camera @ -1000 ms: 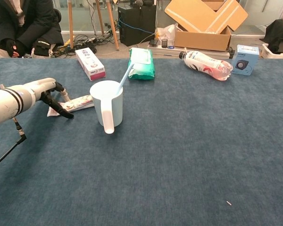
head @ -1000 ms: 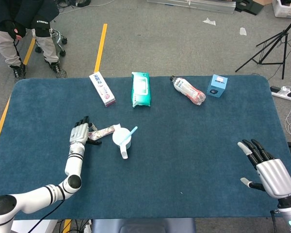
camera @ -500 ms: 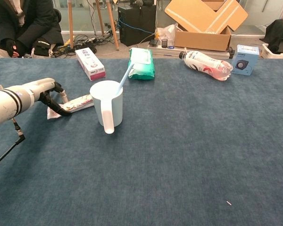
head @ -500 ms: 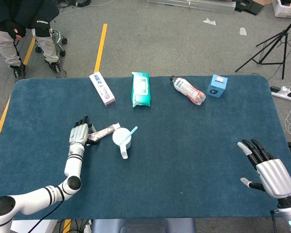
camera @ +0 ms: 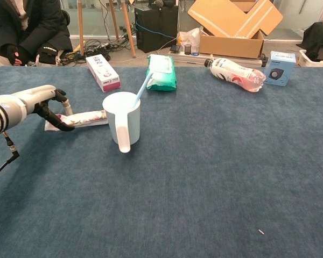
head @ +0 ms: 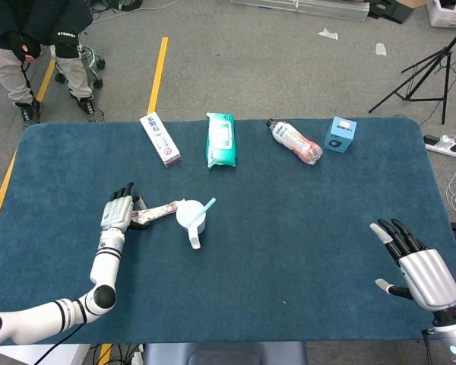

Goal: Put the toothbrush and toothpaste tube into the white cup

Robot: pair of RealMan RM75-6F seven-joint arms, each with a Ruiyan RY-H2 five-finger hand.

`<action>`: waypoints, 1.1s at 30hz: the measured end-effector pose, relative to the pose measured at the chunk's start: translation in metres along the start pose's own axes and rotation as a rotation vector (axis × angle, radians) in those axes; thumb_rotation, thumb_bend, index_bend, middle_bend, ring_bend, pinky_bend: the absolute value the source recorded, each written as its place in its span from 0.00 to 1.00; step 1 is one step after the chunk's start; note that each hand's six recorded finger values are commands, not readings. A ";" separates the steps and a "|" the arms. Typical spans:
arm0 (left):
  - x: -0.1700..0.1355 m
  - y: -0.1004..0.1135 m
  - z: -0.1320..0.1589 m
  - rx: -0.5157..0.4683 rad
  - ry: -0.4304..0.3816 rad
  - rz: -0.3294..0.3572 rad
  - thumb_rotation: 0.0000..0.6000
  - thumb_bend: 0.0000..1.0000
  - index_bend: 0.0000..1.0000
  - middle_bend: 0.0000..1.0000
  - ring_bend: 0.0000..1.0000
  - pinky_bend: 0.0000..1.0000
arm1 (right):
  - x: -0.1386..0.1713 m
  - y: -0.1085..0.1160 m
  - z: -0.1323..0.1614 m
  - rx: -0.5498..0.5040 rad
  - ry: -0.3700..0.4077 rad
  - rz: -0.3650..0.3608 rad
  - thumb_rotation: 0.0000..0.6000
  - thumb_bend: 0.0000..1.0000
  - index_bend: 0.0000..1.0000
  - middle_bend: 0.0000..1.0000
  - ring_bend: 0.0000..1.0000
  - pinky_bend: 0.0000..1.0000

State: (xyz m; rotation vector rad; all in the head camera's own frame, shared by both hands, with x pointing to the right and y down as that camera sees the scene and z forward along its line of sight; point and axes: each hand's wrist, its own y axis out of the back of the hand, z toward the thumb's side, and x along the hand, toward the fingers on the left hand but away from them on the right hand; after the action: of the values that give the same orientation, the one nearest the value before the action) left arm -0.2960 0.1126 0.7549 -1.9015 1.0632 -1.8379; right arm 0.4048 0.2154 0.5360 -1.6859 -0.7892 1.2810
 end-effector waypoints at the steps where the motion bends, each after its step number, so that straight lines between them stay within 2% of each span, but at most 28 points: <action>1: -0.001 0.002 -0.003 0.001 0.002 0.003 1.00 0.28 0.50 0.00 0.00 0.00 | 0.000 0.000 0.000 0.001 0.000 0.001 1.00 0.00 0.04 0.11 0.06 0.42; 8: -0.009 0.020 -0.027 0.007 0.021 0.030 1.00 0.28 0.50 0.00 0.00 0.00 | -0.002 -0.003 0.002 0.007 0.002 0.009 1.00 0.00 0.04 0.11 0.06 0.42; 17: -0.022 0.038 -0.044 0.010 0.023 0.050 1.00 0.28 0.50 0.00 0.00 0.00 | -0.003 -0.006 0.003 0.012 0.000 0.017 1.00 0.00 0.04 0.11 0.06 0.42; 33: -0.042 0.057 -0.039 0.063 -0.028 0.080 1.00 0.28 0.50 0.00 0.00 0.00 | -0.003 -0.005 0.002 0.011 -0.002 0.015 1.00 0.00 0.04 0.11 0.06 0.42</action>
State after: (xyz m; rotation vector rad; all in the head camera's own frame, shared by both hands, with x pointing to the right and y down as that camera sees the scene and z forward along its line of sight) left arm -0.3464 0.1125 0.6919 -1.8173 1.0447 -1.7741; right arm 0.4016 0.2151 0.5413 -1.6848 -0.7713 1.2952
